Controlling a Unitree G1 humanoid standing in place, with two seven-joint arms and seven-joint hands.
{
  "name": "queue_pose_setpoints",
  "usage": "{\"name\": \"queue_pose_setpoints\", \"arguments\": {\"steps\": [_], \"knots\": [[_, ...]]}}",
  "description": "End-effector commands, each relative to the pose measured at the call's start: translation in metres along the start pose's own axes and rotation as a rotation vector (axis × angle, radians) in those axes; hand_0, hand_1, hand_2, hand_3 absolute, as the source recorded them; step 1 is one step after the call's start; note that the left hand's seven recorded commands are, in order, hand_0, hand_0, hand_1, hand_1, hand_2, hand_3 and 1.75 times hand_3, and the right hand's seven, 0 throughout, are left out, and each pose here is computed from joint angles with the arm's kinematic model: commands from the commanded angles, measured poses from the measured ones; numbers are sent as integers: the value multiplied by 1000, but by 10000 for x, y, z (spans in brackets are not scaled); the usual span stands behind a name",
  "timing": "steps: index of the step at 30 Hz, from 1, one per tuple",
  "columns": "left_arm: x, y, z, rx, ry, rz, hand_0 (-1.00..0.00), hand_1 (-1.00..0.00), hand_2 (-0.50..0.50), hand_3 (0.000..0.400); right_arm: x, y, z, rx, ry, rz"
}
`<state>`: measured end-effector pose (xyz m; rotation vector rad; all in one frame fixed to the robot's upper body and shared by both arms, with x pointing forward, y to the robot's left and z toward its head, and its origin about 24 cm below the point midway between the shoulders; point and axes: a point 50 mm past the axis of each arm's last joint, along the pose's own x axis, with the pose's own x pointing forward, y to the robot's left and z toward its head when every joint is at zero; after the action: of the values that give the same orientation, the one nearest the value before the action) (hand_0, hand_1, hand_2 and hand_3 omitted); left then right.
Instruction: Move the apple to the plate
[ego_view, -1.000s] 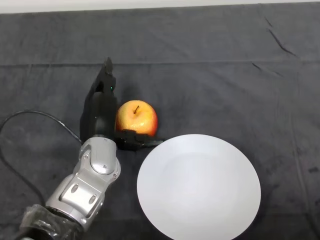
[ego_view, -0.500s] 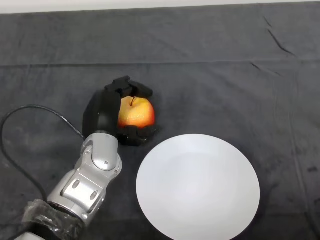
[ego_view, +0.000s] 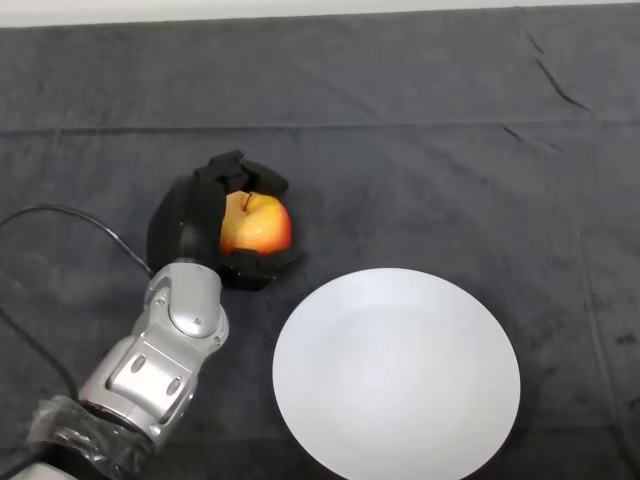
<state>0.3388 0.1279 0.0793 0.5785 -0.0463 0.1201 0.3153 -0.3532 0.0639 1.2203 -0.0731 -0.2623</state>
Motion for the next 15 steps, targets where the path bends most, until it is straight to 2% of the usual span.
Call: {"name": "queue_pose_setpoints", "arguments": {"steps": [1,15], "knots": [[66,157,161,44,-71,24,-1000,-1000,0,400,-17,1,72,16,-33,7],[-76,391,476,67,-145,97,-1000,-1000,0,400,-17,0,71,16,-33,7]]}}
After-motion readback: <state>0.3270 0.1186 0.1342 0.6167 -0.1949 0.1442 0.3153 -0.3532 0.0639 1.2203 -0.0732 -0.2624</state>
